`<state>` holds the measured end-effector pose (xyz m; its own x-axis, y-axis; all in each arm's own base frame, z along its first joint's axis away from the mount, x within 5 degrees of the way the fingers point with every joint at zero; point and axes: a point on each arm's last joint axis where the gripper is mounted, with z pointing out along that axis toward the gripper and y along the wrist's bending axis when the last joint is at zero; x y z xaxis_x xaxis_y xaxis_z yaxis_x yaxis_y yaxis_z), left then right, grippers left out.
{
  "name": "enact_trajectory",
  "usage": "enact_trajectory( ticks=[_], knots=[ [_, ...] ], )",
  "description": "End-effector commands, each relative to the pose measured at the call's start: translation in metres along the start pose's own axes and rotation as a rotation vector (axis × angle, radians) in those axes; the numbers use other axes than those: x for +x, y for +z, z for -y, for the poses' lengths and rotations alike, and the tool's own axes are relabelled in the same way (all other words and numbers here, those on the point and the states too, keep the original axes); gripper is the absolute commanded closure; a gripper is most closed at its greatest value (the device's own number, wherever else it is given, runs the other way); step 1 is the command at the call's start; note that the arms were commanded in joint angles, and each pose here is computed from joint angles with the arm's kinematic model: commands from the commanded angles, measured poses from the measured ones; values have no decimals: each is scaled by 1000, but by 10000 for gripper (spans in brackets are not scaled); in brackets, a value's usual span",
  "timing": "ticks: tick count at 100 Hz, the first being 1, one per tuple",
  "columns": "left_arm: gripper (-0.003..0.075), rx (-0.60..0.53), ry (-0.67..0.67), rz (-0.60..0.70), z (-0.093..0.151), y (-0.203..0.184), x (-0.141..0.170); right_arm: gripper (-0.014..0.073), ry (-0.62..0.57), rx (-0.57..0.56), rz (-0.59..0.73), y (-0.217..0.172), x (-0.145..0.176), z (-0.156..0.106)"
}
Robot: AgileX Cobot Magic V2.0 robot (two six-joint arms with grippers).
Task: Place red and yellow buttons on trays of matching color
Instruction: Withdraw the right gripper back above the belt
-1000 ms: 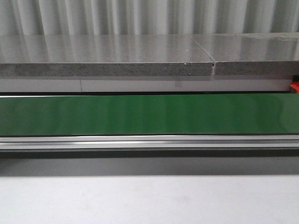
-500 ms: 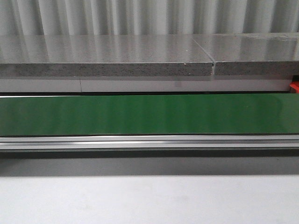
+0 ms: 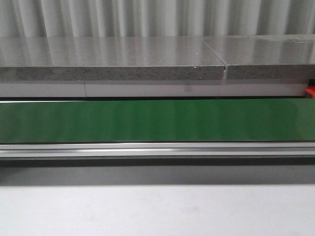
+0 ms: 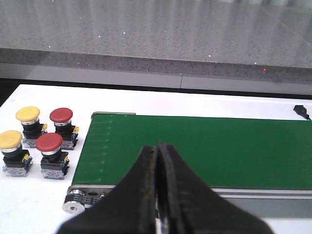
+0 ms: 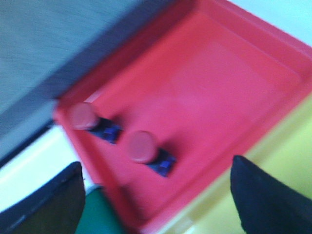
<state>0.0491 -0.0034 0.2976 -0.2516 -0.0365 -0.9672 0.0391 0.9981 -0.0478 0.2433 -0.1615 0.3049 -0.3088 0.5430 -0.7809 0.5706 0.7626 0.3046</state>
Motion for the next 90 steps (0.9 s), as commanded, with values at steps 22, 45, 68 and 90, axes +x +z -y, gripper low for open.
enact_trajectory(
  ticks=[22,45,68,90],
  knots=[
    [741,14,-8,97,1,-3,-15,4,-300,-291,206,-84,-1,-83],
    [741,14,-8,97,1,-3,-15,4,-491,-464,207,-121,43,-103],
    [741,14,-8,97,1,-3,-15,127,-512,-493,214,-141,79,-83],
    [741,14,-8,97,1,-3,-15,565,-513,-508,243,-156,89,-73]
  ],
)
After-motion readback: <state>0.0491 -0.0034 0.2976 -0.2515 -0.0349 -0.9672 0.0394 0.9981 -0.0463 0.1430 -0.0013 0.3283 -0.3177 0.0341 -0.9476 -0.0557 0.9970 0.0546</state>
